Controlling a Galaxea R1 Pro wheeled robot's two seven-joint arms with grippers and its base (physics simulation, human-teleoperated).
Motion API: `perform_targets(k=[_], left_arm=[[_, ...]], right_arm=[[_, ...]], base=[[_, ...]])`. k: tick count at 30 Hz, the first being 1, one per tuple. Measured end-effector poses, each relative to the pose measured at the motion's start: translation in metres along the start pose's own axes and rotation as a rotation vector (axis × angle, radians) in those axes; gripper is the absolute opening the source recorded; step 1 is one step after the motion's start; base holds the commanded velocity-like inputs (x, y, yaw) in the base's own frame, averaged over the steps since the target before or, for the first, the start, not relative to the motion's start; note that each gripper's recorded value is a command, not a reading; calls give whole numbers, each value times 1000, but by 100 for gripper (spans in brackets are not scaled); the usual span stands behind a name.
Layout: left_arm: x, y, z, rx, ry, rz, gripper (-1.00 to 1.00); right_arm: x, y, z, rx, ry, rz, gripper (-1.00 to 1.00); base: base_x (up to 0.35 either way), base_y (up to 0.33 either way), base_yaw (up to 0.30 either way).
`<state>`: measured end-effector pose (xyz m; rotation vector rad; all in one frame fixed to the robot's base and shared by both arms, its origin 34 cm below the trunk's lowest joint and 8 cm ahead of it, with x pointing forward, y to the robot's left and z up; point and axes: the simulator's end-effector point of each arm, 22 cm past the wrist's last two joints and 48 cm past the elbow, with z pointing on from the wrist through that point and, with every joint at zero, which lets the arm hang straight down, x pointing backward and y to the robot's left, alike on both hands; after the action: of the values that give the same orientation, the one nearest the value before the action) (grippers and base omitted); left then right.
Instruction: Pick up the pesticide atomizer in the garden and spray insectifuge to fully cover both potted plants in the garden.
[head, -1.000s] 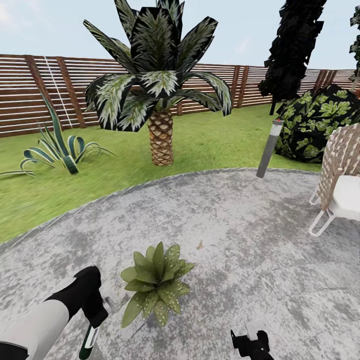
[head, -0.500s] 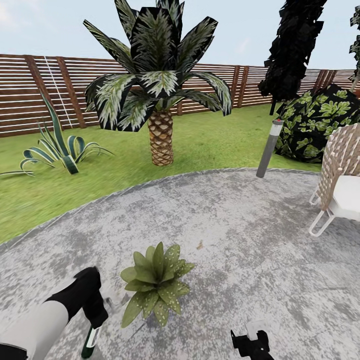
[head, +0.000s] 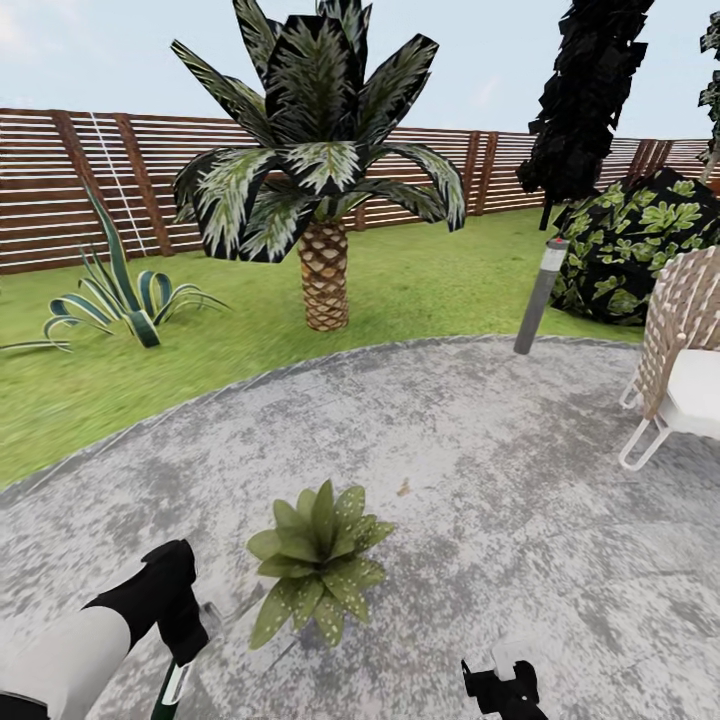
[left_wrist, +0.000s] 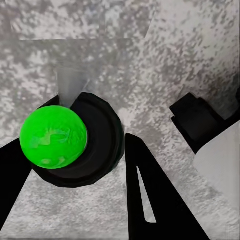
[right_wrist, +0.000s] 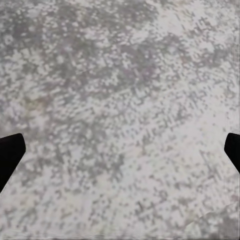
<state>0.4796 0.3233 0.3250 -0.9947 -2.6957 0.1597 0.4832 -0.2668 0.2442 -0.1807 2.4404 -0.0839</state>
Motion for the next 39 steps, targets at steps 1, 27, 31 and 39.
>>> perform_targets(k=[1,27,31,39], left_arm=[[0,0,0,1,0,0,-100],[13,-3,15,-22,27,-12,-100],[11,-4,15,-18,21,-14,-100],[10,-6,15,-11,15,-16,-100]], right_arm=[[0,0,0,0,0,0,100],[-2,0,0,0,-4,1,100],[-2,1,0,-1,-4,1,100],[-1,0,0,0,-3,2,100]], base=[[-77,270,0],[0,75,-146],[0,295,0],[-73,260,-229]])
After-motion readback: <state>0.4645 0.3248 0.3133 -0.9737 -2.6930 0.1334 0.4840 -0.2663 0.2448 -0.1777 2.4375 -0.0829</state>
